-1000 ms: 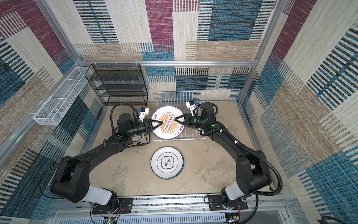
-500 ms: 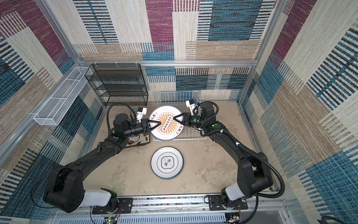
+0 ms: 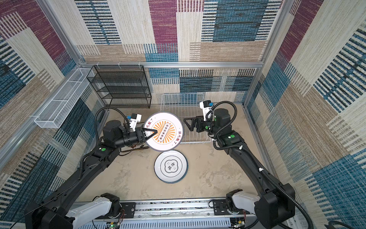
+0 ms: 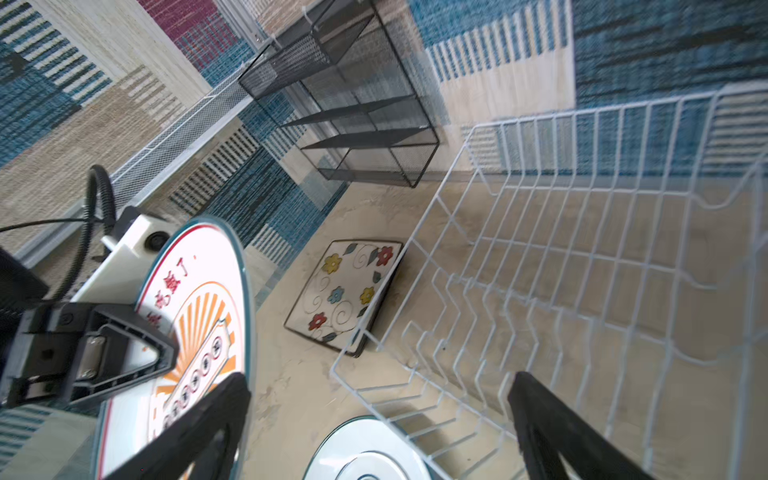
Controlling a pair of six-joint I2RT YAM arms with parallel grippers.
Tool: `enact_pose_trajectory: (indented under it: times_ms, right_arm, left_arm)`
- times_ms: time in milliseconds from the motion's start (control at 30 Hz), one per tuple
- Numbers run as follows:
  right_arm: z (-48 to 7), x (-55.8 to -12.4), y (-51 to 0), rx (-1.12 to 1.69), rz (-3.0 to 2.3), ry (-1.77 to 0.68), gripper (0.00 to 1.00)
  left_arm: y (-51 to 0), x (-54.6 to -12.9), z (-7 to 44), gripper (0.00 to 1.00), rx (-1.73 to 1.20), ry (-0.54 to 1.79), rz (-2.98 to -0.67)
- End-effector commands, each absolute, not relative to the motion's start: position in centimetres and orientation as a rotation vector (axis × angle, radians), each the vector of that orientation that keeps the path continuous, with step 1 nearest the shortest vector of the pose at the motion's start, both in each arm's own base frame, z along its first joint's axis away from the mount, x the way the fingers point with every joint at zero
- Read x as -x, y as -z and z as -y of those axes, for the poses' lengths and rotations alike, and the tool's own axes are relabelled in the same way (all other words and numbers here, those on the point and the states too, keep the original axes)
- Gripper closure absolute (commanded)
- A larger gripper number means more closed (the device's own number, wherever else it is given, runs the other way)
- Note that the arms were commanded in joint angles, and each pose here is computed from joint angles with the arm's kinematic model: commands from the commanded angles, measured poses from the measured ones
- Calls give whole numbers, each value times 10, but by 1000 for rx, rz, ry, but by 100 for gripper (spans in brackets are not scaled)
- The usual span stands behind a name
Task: Unload the plates from the dish rack
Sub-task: 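Carry the sunburst plate toward the robot while the right gripper opens and withdraws, then lower the sunburst plate flat onto the plate stack with the left gripper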
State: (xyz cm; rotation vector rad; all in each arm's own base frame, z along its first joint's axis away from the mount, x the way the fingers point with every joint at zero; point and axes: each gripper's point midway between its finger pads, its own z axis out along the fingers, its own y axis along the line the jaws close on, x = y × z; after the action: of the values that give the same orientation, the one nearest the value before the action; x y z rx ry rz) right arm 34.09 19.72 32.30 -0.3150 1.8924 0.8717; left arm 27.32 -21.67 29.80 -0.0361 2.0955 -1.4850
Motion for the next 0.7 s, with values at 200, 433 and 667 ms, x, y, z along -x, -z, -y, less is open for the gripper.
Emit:
enact_pose_trajectory:
  times_ms: [200, 433, 667]
  right_arm:
    - [-175, -306, -316, 517, -1815, -625, 1]
    - [-172, -279, -298, 628, -1816, -592, 1]
    - [-168, -269, -278, 645, -1860, -569, 1]
  left_arm:
    - [-247, -218, 188, 100, 135, 1361, -2268]
    - [-208, -187, 177, 100, 161, 1319, -2372]
    - [-166, -182, 171, 100, 244, 1258, -2466]
